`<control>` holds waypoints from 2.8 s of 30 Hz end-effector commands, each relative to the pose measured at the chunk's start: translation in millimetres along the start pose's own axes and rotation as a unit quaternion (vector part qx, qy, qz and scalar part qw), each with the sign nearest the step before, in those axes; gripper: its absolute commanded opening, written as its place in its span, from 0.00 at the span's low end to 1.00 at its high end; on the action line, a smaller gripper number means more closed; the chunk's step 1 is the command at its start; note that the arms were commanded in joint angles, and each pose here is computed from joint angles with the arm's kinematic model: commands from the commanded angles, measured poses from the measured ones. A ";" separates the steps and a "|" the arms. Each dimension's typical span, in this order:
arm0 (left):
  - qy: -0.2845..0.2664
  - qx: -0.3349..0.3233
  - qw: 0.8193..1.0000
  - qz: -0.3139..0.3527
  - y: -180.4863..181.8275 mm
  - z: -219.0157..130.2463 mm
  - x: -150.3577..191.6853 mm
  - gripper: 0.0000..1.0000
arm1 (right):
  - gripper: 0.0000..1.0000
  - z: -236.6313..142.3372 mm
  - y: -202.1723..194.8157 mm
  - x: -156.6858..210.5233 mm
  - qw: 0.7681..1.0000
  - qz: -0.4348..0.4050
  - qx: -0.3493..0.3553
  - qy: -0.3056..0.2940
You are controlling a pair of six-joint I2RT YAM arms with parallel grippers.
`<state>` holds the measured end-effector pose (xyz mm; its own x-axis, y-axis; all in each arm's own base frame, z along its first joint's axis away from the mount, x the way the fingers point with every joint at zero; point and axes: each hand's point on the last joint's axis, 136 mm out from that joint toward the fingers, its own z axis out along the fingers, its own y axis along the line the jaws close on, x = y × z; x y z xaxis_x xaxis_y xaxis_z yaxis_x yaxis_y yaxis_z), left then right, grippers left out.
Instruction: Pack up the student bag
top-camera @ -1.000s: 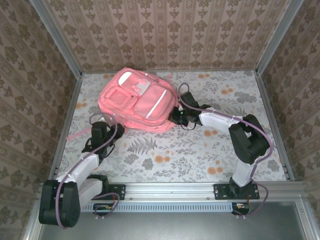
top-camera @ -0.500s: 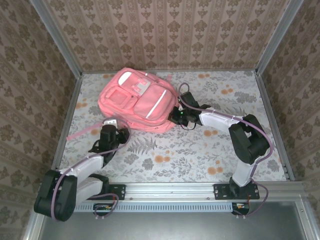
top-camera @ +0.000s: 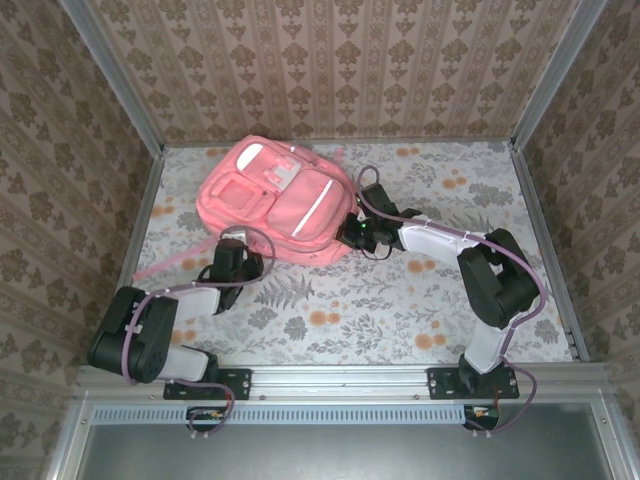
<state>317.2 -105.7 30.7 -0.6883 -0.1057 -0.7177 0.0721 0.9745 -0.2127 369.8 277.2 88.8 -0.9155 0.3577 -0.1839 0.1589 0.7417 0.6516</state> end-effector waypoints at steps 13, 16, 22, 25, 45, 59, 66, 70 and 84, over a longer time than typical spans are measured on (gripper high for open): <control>-0.005 0.023 0.997 0.068 -38.0 -20.7 -3.2 0.00 | 0.00 -9.1 26.6 8.1 0.999 -0.003 -0.050 0.014; -0.007 0.049 0.995 0.085 -59.7 -31.3 0.4 0.00 | 0.00 -7.2 24.9 8.0 0.999 0.000 -0.049 0.014; 0.013 0.099 0.988 0.117 -106.4 -44.8 19.9 0.00 | 0.00 -4.5 25.2 9.8 0.999 0.003 -0.051 0.016; 0.023 0.122 0.983 0.134 -134.3 -46.9 30.7 0.00 | 0.00 -3.4 25.6 10.9 0.999 0.002 -0.051 0.017; 0.058 0.179 0.974 0.128 -220.0 -53.5 24.4 0.23 | 0.26 -19.5 11.0 15.4 0.999 -0.033 -0.021 -0.006; 0.036 0.136 0.988 -0.065 -130.9 -90.4 -26.3 0.63 | 0.50 -52.6 -23.2 51.3 0.980 -0.175 0.045 -0.084; 0.016 0.111 0.986 -0.125 -95.6 -97.7 -37.0 0.69 | 0.50 -42.0 -14.9 88.1 0.951 -0.278 0.071 -0.115; 0.020 0.107 0.984 -0.138 -87.8 -97.4 -35.3 0.69 | 0.46 -28.1 -4.9 95.9 0.937 -0.317 0.109 -0.101; 0.013 0.101 0.981 -0.165 -74.4 -102.3 -30.5 0.69 | 0.39 17.3 13.4 107.0 0.905 -0.385 0.171 -0.061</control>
<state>263.6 -159.2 140.3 -0.7098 -0.3809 -0.5926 0.0092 0.8361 -0.5485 277.6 340.1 72.3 -0.7660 -0.2389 -0.5967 -0.3796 0.9174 0.1199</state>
